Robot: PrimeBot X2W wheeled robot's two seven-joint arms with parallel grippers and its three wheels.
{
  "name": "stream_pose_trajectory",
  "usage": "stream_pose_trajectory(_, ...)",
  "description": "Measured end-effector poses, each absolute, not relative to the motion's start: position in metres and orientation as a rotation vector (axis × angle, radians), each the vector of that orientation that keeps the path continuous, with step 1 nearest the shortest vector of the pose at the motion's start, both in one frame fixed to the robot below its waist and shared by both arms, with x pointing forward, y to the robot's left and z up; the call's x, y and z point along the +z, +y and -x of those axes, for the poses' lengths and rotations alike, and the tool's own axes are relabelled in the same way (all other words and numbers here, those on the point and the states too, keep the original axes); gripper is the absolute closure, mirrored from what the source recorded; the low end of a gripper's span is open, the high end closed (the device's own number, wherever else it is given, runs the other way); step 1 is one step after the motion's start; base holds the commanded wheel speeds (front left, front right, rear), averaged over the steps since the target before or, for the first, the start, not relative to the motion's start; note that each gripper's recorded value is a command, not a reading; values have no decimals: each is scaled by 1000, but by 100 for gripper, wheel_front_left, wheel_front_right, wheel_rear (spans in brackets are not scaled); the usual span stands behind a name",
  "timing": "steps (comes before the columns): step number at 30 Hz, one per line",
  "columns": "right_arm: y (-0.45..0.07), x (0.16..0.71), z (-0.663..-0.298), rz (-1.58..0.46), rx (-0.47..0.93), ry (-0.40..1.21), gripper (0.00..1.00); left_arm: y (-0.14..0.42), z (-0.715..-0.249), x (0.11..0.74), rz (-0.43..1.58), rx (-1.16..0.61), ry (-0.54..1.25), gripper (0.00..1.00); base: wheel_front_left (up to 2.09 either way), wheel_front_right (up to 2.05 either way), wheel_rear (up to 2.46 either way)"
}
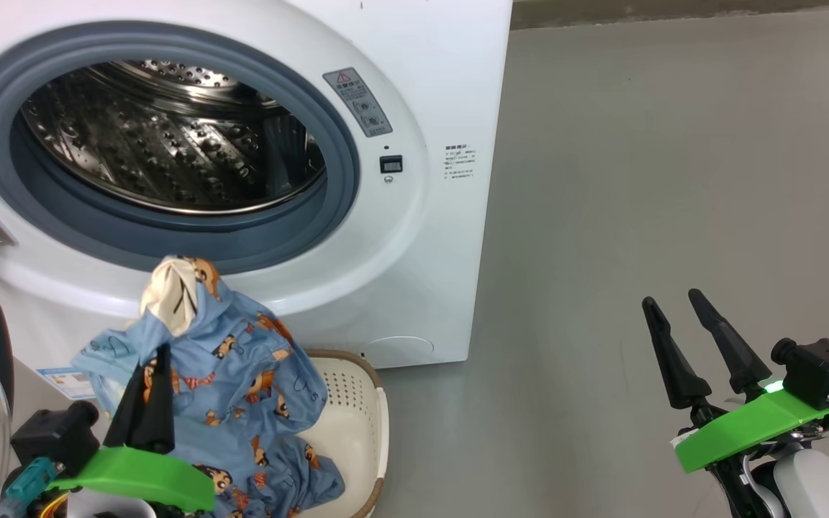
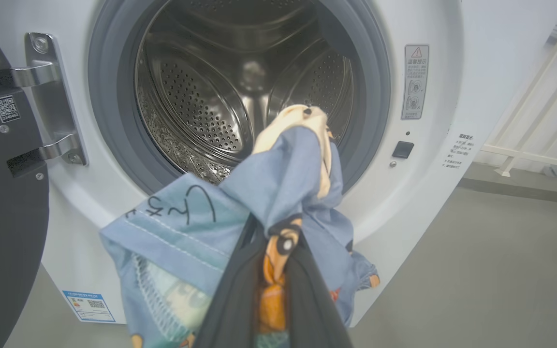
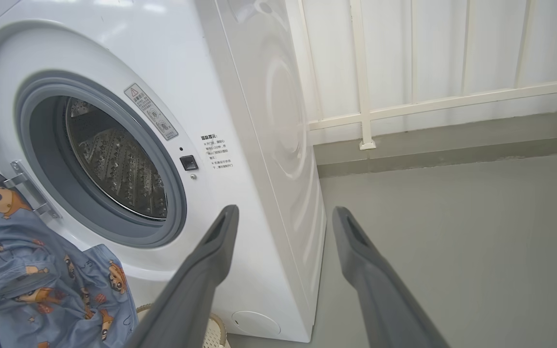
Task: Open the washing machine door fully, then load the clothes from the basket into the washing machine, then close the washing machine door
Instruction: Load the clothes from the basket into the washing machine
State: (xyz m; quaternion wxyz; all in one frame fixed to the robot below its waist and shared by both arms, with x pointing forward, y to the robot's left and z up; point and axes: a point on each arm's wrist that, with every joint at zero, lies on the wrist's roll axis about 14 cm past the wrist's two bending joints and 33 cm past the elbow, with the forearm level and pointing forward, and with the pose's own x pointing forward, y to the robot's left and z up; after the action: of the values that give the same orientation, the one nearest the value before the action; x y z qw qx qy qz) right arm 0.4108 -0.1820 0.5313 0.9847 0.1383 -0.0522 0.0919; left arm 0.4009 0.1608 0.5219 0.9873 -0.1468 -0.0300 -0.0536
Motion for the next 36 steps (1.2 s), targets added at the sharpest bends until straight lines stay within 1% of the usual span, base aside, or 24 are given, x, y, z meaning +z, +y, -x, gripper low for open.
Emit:
stream_pose_trajectory(10,-184,527,-410,-270,183,-93,0,158,-404,525,293,-110,-71,100,0,0,0)
stream_pose_trajectory(14,-184,524,-411,-267,185,-83,0,164,-413,533,285,-102,-96,100,0,0,0)
stream_pose_trajectory(18,-182,517,-412,-266,190,-64,0,166,-433,547,272,-102,-133,100,0,0,0)
stream_pose_trajectory(22,-180,508,-416,-266,195,-40,0,171,-456,541,255,-98,-113,100,0,0,0)
stream_pose_trajectory(27,-182,505,-428,-263,190,-35,0,175,-493,535,258,-89,-97,100,0,0,0)
stream_pose_trajectory(36,-190,486,-447,-263,164,0,0,174,-561,498,262,-80,-3,100,0,0,0)
